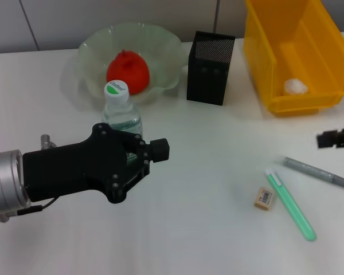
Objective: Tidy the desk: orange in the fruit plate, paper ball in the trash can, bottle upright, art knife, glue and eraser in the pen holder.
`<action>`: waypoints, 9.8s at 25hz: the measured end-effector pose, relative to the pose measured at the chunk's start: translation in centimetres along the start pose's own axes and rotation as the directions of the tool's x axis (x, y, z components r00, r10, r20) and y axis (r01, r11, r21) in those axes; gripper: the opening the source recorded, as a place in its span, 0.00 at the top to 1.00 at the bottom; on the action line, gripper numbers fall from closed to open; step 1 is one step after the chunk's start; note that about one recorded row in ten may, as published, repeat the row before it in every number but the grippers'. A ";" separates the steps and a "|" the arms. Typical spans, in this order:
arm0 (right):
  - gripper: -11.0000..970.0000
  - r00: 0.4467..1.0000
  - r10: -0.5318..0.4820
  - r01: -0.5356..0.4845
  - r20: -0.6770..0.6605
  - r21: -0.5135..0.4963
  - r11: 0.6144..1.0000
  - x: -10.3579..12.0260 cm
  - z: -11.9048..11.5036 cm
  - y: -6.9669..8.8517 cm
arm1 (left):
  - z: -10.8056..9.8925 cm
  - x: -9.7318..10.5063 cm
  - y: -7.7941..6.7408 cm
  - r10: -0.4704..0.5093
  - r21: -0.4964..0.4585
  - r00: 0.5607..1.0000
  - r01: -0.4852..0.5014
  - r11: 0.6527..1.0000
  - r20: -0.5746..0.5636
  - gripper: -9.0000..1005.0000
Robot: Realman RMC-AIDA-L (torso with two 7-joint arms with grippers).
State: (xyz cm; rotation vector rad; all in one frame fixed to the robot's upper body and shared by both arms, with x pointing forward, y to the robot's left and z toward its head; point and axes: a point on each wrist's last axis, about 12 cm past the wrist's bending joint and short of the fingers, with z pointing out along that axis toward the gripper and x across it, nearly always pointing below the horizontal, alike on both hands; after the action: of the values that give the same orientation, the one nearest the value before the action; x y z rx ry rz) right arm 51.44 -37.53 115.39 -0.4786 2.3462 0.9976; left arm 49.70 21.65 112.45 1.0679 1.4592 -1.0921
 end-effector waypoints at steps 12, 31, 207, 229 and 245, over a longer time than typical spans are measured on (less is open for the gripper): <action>0.60 0.954 0.039 -0.005 -0.296 0.115 0.993 -4.7 3.7 1.3 | -0.5 1.1 0.3 -0.023 -0.033 1.000 0.023 0.999 0.004 0.98; 0.59 0.890 0.304 -0.231 -0.340 0.238 0.943 -7.2 8.7 2.7 | -0.3 1.4 1.3 -0.033 -0.054 0.999 0.033 0.998 0.005 0.98; 0.80 0.777 0.235 0.042 -0.584 0.421 0.906 -6.5 16.2 3.1 | 0.1 3.5 1.7 -0.033 -0.040 0.999 0.031 0.999 -0.038 0.98; 0.80 0.911 0.059 0.099 -0.407 0.355 0.929 -9.3 12.0 5.4 | -0.2 3.3 2.0 -0.037 -0.061 0.999 0.036 0.998 -0.025 0.98; 0.80 0.978 -0.194 0.209 -0.081 0.325 0.922 -10.2 7.7 7.3 | -0.1 2.5 2.4 -0.036 -0.081 0.999 0.038 0.996 0.034 0.98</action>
State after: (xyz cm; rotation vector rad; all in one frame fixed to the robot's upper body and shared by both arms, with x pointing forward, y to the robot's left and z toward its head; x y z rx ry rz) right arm 58.39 -25.88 121.07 -0.5985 2.3844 0.4869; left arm 51.72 22.48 109.76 0.9655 1.4904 -1.0620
